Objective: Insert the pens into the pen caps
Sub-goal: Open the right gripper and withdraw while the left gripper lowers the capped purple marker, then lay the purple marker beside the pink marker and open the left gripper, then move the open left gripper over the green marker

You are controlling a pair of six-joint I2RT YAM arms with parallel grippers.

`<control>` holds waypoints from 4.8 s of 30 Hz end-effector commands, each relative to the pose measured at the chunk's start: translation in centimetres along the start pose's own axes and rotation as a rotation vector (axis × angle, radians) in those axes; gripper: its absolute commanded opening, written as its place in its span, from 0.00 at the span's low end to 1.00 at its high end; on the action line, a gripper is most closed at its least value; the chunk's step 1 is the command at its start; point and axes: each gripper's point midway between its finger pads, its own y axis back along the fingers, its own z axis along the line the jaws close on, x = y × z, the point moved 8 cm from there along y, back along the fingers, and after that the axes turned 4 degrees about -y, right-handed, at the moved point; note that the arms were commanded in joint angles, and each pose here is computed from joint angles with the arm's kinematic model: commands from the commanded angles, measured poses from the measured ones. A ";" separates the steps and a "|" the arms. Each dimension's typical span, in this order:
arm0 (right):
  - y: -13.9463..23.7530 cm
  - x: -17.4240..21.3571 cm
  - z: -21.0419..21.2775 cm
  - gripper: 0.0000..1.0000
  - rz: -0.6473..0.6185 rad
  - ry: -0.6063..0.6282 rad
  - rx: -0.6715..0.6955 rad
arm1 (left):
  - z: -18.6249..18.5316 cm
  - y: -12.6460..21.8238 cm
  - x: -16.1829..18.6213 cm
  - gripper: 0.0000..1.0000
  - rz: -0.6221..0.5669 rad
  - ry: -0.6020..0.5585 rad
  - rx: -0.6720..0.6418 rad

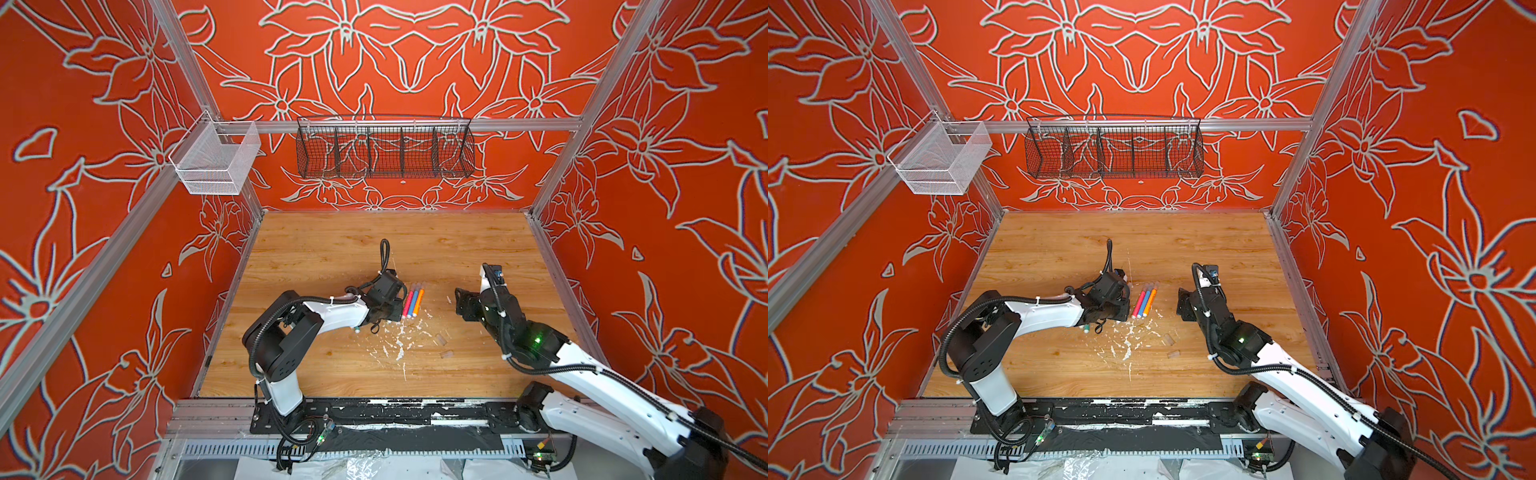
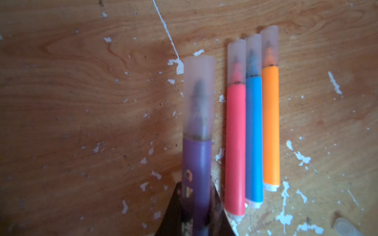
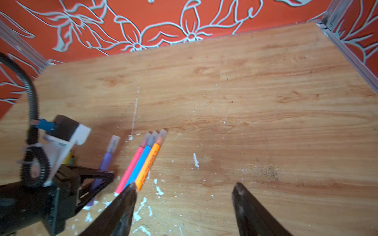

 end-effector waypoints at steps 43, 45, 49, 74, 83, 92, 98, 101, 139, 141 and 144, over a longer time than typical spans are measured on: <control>-3.0 2.7 -8.2 0.75 -0.068 -0.051 0.265 | -2.1 -0.3 -3.2 0.27 0.038 -0.069 0.043; -3.1 2.7 -8.2 0.75 -0.068 -0.050 0.264 | -2.1 0.4 -3.2 0.27 0.026 -0.069 0.044; -3.3 2.6 -8.1 0.74 -0.071 -0.049 0.275 | -1.7 3.1 -3.2 0.27 -0.033 -0.073 0.046; -3.6 2.9 -8.0 0.71 -0.051 -0.048 0.268 | 6.9 16.4 8.0 0.39 -0.322 0.204 -0.076; -4.7 2.6 -7.7 0.68 -0.014 -0.026 0.293 | 6.6 14.3 8.6 0.40 -0.237 0.188 -0.075; -5.7 2.5 -7.3 0.66 0.033 -0.003 0.310 | 6.0 12.6 8.0 0.39 -0.180 0.156 -0.079; -5.6 2.6 -7.2 0.65 0.040 -0.001 0.299 | 5.6 11.1 7.4 0.39 -0.128 0.137 -0.111; -5.5 2.6 -7.3 0.65 0.032 -0.005 0.295 | 5.4 10.3 7.1 0.39 -0.121 0.123 -0.117; -5.6 2.8 -7.0 0.64 0.048 0.003 0.263 | 5.8 3.3 6.2 0.30 0.086 0.084 -0.368; -5.6 2.8 -7.0 0.64 0.048 0.002 0.263 | 5.8 3.1 6.3 0.31 0.093 0.084 -0.375; -5.6 2.8 -7.0 0.64 0.046 0.002 0.262 | 6.0 2.9 6.4 0.33 0.104 0.086 -0.398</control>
